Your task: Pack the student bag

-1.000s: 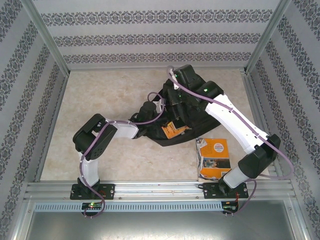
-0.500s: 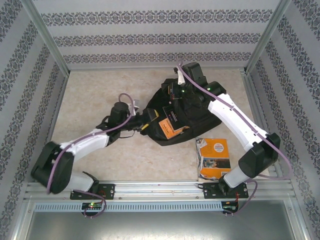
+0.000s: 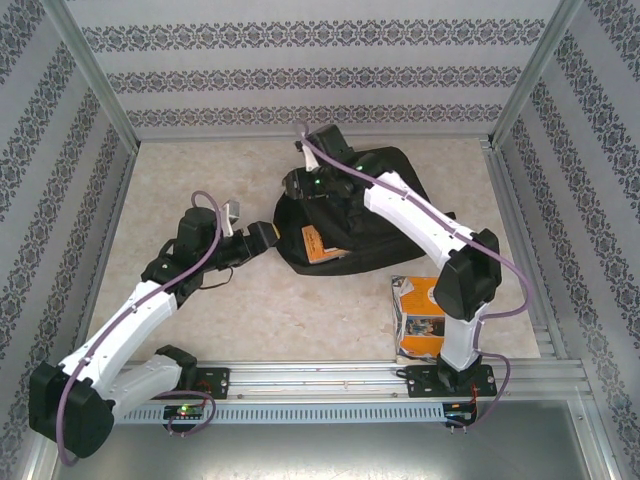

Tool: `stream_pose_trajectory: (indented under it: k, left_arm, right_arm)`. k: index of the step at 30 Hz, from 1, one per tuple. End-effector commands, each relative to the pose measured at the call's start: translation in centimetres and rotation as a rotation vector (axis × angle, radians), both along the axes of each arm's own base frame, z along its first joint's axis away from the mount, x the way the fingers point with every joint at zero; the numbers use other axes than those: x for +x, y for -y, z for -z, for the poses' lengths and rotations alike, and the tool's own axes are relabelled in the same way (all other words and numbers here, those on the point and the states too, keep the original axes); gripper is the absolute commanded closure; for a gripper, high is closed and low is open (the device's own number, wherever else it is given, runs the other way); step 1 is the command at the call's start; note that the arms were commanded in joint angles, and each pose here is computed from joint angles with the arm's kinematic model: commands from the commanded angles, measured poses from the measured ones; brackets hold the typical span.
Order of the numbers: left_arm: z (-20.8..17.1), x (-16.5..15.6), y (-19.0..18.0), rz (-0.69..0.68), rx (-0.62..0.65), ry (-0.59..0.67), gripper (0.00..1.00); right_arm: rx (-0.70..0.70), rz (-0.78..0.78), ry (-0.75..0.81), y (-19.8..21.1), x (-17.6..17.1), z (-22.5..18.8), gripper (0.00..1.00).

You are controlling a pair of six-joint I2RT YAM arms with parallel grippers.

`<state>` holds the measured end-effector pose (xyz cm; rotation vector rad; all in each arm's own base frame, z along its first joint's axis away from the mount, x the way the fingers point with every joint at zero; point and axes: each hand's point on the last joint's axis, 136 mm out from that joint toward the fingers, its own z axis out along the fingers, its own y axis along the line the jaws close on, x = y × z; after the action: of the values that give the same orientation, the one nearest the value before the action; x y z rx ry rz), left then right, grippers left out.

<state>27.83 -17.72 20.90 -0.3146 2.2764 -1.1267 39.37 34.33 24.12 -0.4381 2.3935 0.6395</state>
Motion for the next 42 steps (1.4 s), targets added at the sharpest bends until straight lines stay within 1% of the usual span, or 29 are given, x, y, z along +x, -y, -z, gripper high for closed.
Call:
stream_pose_trajectory:
  k: [1,2,3,5,8,10,12,13,15,16,18,21,24,26,29,31,36,39,42]
  left_arm:
    - [0.9,-1.3,-0.4,0.035,0.052,-0.039,0.2]
    - [1.2,-1.5,-0.3,0.042,0.049,-0.044,0.2]
    - [1.3,-1.6,-0.3,0.048,0.049,-0.047,0.2]
    - [1.4,-1.8,-0.2,0.06,0.058,-0.046,0.2]
    - [1.4,-1.9,0.2,0.084,0.074,-0.041,0.2]
    - [1.4,-2.0,0.8,0.106,0.091,-0.04,0.2]
    - [1.7,-2.2,1.8,0.134,0.11,-0.039,0.2]
    - [1.9,-2.3,2.1,0.143,0.116,-0.041,0.2]
    - [2.4,-2.4,3.1,0.167,0.129,-0.044,0.2]
    - [2.5,-2.6,3.5,0.179,0.137,-0.046,0.2]
    - [2.9,-2.7,4.4,0.205,0.158,-0.052,0.2]
    - [3.0,-2.8,5.1,0.226,0.176,-0.058,0.2]
    - [2.8,-2.7,5.0,0.216,0.182,-0.051,0.19]
    - [2.4,-2.5,4.6,0.195,0.193,-0.034,0.18]
    - [2.0,-2.5,4.2,0.179,0.205,-0.02,0.16]
    - [1.9,-2.6,4.0,0.177,0.212,-0.021,0.16]
    - [2.0,-3.2,3.4,0.174,0.23,-0.027,0.16]
    - [2.6,-3.3,3.3,0.179,0.242,-0.043,0.16]
    - [2.9,-3.4,3.4,0.185,0.246,-0.052,0.15]
  right_arm:
    - [-0.075,-0.029,0.074,1.5,-2.4,-1.6,0.29]
    - [-0.059,-0.027,0.094,2.2,-3.3,-2.2,0.23]
    - [-0.044,-0.026,0.112,2.8,-4.0,-2.8,0.19]
    - [-0.031,-0.009,0.153,4.8,-5.7,-4.0,0.14]
    - [-0.046,0.08,0.173,9.1,-7.5,-4.0,0.15]
    - [-0.091,0.209,0.129,13.4,-8.7,-1.3,0.2]
    - [-0.096,0.359,0.054,18.0,-10.3,2.7,0.24]
    - [-0.091,0.42,0.005,19.7,-11.2,4.8,0.26]
    - [-0.069,0.54,-0.138,23.1,-13.5,9.7,0.33]
    - [-0.05,0.577,-0.2,24.0,-14.5,11.7,0.35]
    - [0.001,0.636,-0.292,25.0,-16.4,15.2,0.33]
    - [0.012,0.726,-0.359,26.5,-18.0,18.5,0.3]
    - [0.022,0.754,-0.407,26.8,-18.2,20.3,0.31]
    - [0.047,0.709,-0.435,25.8,-17.7,21.2,0.31]
    - [0.005,0.644,-0.456,25.0,-16.6,22.0,0.31]
    - [0.015,0.608,-0.468,24.1,-15.8,22.0,0.31]
    - [0.037,0.499,-0.484,19.8,-15.5,21.8,0.32]
    - [0.086,0.398,-0.52,15.6,-16.6,21.8,0.32]
    - [0.103,0.302,-0.544,12.0,-17.8,21.7,0.33]
